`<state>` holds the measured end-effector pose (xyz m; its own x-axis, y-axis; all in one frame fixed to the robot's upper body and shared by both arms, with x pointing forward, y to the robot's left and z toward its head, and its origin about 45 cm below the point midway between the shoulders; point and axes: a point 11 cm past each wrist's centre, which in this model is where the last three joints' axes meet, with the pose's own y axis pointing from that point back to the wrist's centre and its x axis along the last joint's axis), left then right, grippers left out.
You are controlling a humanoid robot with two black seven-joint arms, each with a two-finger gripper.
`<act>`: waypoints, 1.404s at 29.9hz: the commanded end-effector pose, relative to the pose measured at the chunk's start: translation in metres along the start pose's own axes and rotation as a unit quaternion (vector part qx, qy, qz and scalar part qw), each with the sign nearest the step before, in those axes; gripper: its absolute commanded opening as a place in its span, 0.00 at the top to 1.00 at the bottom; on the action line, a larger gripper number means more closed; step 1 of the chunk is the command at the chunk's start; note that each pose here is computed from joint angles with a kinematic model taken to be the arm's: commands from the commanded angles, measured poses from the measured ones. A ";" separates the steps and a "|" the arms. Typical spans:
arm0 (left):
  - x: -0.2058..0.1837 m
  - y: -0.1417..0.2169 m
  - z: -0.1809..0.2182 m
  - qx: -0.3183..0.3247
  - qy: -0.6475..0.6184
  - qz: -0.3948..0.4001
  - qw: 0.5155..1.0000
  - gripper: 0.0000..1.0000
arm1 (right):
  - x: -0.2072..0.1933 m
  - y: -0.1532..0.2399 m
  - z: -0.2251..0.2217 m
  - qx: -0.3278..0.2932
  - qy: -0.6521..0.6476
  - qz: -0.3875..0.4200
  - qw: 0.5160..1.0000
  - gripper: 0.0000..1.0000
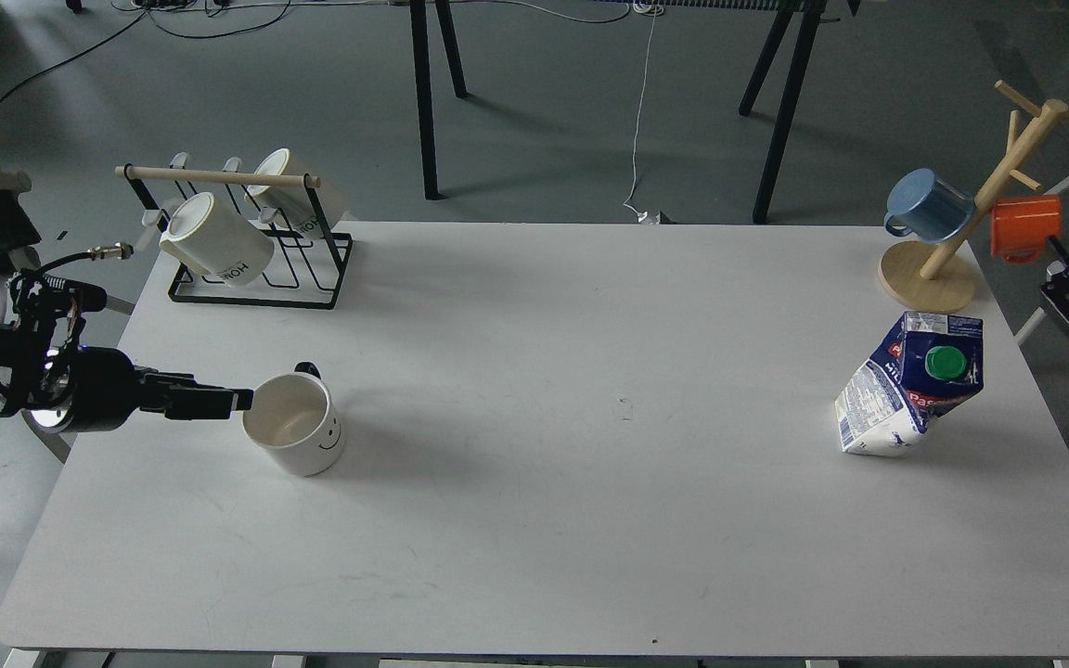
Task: Place cup and milk with both arms
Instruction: 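Reach the left gripper to the white mug and grasp it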
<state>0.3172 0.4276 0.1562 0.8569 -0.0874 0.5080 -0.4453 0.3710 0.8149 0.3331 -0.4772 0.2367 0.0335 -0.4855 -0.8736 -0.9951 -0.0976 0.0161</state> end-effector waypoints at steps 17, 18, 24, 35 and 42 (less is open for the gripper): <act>-0.006 -0.028 0.001 -0.002 0.019 -0.005 1.000 0.03 | 0.008 0.007 0.002 -0.001 -0.002 0.011 1.000 0.01; -0.006 -0.028 0.001 -0.002 0.017 -0.005 1.000 0.05 | 0.008 0.007 0.002 0.000 -0.002 0.011 1.000 0.02; -0.002 -0.039 0.009 -0.012 0.006 0.018 1.000 0.15 | 0.007 0.007 0.001 0.001 -0.002 0.011 1.000 0.01; -0.006 -0.040 0.005 0.003 -0.029 0.010 1.000 0.54 | 0.007 0.007 -0.001 0.004 -0.003 0.010 1.000 0.01; -0.010 -0.040 0.004 0.004 -0.029 0.006 1.000 0.78 | 0.008 0.007 -0.001 0.006 -0.003 0.011 1.000 0.01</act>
<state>0.3274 0.4088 0.1213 0.8327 -0.1353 0.5369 -0.4614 0.3666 0.8079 0.3265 -0.4826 0.2312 0.0127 -0.4822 -0.8760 -0.9966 -0.0775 0.0282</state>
